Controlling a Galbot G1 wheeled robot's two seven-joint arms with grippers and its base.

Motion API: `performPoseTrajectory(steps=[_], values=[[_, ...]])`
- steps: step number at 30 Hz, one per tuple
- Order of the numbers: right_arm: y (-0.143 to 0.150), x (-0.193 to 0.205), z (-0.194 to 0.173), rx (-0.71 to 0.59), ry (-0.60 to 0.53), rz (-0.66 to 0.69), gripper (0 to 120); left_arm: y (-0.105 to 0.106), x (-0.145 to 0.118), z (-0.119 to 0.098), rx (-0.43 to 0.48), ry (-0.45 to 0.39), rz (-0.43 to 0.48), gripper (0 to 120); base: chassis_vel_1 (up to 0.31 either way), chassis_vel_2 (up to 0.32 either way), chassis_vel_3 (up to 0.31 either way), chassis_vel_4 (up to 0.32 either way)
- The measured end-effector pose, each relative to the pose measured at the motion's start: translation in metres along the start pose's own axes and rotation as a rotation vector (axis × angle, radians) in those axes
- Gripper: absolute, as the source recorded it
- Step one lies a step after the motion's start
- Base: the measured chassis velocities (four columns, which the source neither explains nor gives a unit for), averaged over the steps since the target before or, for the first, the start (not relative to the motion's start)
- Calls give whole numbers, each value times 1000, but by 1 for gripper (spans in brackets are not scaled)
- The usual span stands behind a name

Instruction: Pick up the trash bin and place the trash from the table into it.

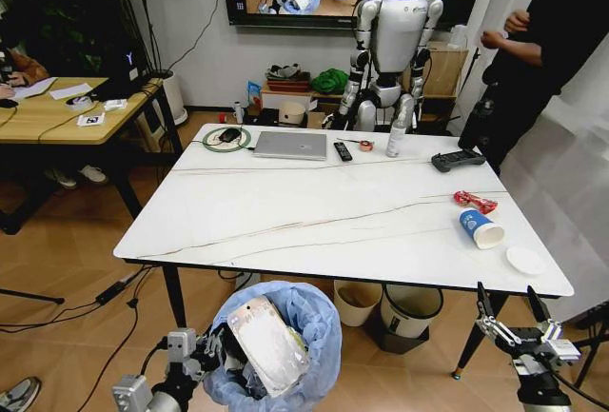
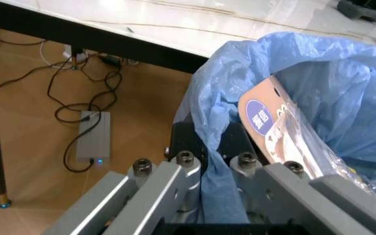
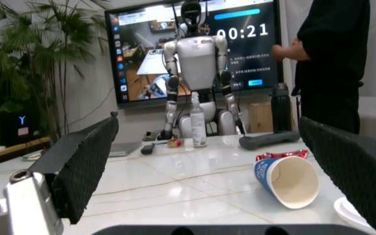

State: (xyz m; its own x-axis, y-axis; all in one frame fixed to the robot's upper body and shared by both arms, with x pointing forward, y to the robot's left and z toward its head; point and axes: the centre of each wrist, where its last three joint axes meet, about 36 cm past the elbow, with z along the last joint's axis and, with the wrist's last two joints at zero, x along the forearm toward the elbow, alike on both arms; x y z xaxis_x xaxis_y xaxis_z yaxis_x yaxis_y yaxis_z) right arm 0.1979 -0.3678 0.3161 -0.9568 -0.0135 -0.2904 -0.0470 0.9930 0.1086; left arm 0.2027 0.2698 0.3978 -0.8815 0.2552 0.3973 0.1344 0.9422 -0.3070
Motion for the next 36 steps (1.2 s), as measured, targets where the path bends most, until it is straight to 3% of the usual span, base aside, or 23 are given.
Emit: performPoseTrajectory(steps=[36], values=[[4,-1,1,-2,-13,-3,100,-4,0,1,15,-7,-2,0,-88,-92,89,89]])
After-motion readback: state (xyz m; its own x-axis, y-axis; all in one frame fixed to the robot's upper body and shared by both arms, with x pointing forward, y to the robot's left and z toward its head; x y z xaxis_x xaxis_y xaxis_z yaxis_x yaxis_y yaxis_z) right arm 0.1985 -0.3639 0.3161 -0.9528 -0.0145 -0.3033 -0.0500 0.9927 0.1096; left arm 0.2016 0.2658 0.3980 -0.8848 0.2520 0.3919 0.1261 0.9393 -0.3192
